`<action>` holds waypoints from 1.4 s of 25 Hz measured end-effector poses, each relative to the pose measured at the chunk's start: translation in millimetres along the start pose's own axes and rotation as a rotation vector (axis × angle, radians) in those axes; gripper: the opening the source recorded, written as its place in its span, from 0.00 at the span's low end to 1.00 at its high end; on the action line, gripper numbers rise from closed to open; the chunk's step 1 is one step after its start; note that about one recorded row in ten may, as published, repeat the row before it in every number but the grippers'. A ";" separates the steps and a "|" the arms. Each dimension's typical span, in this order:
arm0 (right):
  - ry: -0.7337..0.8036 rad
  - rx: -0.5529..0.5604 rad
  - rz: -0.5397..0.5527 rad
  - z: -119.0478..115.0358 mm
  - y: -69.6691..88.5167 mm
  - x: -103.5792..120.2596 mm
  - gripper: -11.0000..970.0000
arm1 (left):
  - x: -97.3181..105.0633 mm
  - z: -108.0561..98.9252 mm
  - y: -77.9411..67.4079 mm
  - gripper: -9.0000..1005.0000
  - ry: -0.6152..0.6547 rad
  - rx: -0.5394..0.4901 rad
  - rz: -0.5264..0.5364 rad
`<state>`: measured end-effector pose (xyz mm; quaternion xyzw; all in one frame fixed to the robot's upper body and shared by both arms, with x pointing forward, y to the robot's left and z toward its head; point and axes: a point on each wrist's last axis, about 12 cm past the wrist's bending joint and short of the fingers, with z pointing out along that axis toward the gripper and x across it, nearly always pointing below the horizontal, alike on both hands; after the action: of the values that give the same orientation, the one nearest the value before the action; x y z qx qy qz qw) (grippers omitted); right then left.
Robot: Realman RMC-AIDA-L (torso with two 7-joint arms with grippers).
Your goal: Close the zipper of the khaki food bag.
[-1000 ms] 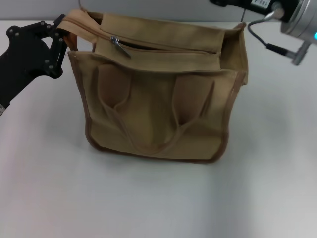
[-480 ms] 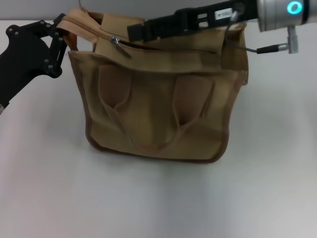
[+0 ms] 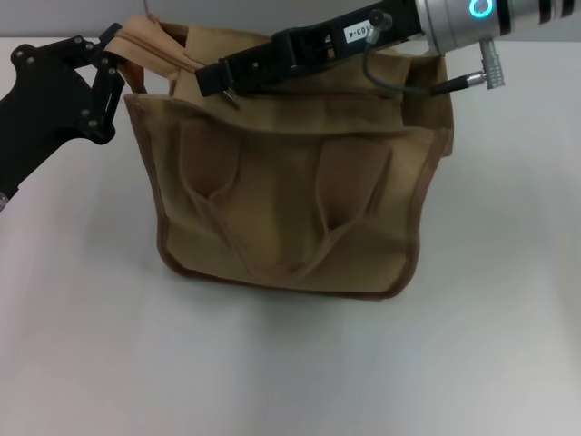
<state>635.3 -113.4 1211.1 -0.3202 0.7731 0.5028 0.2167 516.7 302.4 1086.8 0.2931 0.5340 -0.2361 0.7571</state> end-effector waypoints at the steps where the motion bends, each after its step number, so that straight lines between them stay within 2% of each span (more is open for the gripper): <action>1: -0.002 0.002 0.002 0.5 -0.2 -0.1 0.84 | -0.2 0.0 -0.2 0.03 -0.002 0.001 0.000; 5: -0.003 0.015 0.018 2.9 -1.3 0.0 0.84 | -1.6 0.3 -1.2 0.03 -0.014 0.011 0.000; 12: 0.015 0.048 0.043 8.4 -3.8 2.0 0.75 | -2.3 3.7 -1.8 0.03 -0.021 0.024 0.001; 16: 0.013 0.046 0.046 10.2 -2.9 1.6 0.53 | -2.6 4.8 -2.0 0.03 -0.024 0.029 0.001; 22: 0.019 0.057 0.047 11.3 -1.8 -0.4 0.39 | -3.5 8.3 -1.7 0.03 -0.031 0.037 0.002; 27: 0.032 0.072 0.041 13.6 -2.5 0.1 0.32 | -4.0 10.0 -1.5 0.03 -0.035 0.042 -0.004; 35: 0.056 0.084 0.025 18.1 -1.1 0.1 0.25 | -4.3 11.6 -1.2 0.03 -0.036 0.045 -0.004</action>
<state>636.3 -97.1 1203.1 -0.3151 0.8032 0.4635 0.2018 522.3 293.6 1093.6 0.3047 0.5153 -0.2549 0.7594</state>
